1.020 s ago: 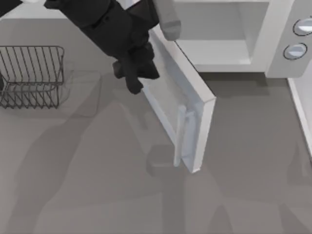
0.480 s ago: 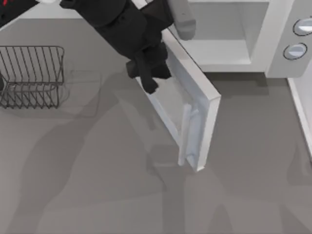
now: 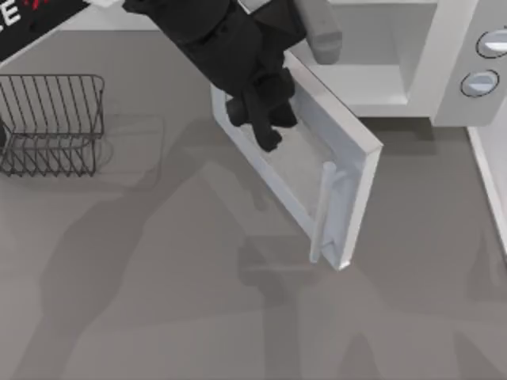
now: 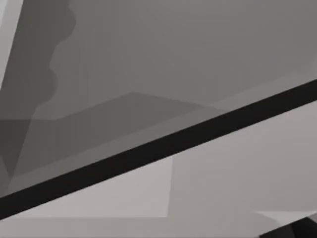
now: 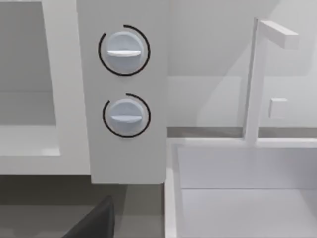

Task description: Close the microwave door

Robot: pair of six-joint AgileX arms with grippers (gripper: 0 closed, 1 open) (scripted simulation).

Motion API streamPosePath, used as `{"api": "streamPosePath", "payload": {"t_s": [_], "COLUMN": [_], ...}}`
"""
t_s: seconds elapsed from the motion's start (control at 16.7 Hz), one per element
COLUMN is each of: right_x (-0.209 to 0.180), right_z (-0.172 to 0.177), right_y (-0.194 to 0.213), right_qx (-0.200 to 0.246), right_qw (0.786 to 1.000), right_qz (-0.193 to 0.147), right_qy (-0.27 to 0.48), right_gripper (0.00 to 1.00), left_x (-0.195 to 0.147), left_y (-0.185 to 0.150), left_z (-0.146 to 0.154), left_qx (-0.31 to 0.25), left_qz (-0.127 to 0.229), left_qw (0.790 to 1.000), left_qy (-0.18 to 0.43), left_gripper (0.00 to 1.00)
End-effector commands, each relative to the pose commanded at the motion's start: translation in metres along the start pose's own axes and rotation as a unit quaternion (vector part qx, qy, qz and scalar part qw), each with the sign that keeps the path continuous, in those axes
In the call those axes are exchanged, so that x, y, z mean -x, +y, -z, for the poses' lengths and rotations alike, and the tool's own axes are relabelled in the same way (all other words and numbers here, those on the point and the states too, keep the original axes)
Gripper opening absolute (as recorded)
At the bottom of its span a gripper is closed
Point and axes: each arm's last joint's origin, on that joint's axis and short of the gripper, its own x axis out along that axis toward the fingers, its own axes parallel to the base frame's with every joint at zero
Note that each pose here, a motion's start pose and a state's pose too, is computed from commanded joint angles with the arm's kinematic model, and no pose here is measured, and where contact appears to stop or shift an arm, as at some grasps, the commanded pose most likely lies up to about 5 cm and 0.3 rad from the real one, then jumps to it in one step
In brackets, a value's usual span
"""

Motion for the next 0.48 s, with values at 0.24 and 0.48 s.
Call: {"api": "streamPosePath", "payload": {"t_s": [0.24, 0.48], "right_x": [0.0, 0.0], "right_z": [0.0, 0.0], "right_y": [0.0, 0.0], "right_qx": [0.0, 0.0], "right_qw": [1.0, 1.0], "right_qz": [0.0, 0.0], "right_qy": [0.0, 0.0], "right_gripper": [1.0, 1.0], "left_x": [0.001, -0.007], "left_y": [0.0, -0.003], "left_z": [0.001, -0.013], "left_qx": [0.001, 0.001], "left_qz": [0.0, 0.001], "left_qw": [1.0, 1.0], "left_qy": [0.0, 0.0], "left_gripper": [0.0, 0.0]}}
